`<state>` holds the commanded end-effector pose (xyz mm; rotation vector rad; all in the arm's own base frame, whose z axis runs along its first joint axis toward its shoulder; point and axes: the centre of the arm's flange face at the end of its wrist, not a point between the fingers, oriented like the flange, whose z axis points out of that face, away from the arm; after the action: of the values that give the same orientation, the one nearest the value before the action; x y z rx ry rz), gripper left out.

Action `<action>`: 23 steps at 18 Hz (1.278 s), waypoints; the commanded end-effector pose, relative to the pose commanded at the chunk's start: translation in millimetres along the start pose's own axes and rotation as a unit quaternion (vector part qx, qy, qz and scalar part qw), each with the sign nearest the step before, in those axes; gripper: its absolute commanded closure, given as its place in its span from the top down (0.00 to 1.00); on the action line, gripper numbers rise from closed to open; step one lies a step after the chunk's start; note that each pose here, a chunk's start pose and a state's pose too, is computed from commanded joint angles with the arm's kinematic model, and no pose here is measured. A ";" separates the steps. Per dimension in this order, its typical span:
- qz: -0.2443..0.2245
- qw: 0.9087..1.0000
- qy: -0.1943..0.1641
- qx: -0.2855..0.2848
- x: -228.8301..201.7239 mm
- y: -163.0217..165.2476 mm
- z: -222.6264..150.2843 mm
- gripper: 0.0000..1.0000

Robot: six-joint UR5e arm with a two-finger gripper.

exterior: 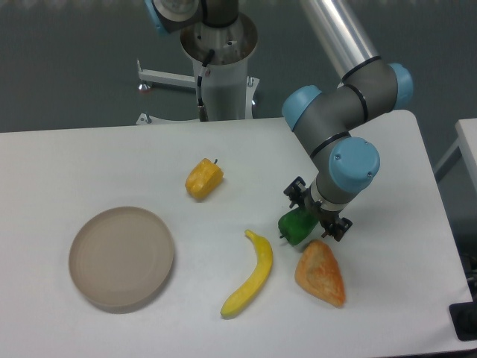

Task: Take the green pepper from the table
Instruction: 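Close the gripper around the green pepper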

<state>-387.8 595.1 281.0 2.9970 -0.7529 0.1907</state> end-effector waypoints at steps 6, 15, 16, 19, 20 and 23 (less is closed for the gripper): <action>-0.008 1.000 0.002 0.000 7.0 1.0 3.7 1.00; -0.022 1.000 -0.020 0.010 6.2 -5.1 9.7 1.00; -0.022 1.000 -0.018 0.008 7.6 -4.4 12.2 1.00; -0.015 1.000 -0.013 0.005 14.4 -1.9 16.5 1.00; -0.014 1.000 -0.014 0.006 16.1 -1.4 13.9 1.00; -0.015 1.000 -0.013 0.005 17.0 -0.9 14.5 1.00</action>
<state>-370.9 586.9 268.8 3.0231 -0.7108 0.1552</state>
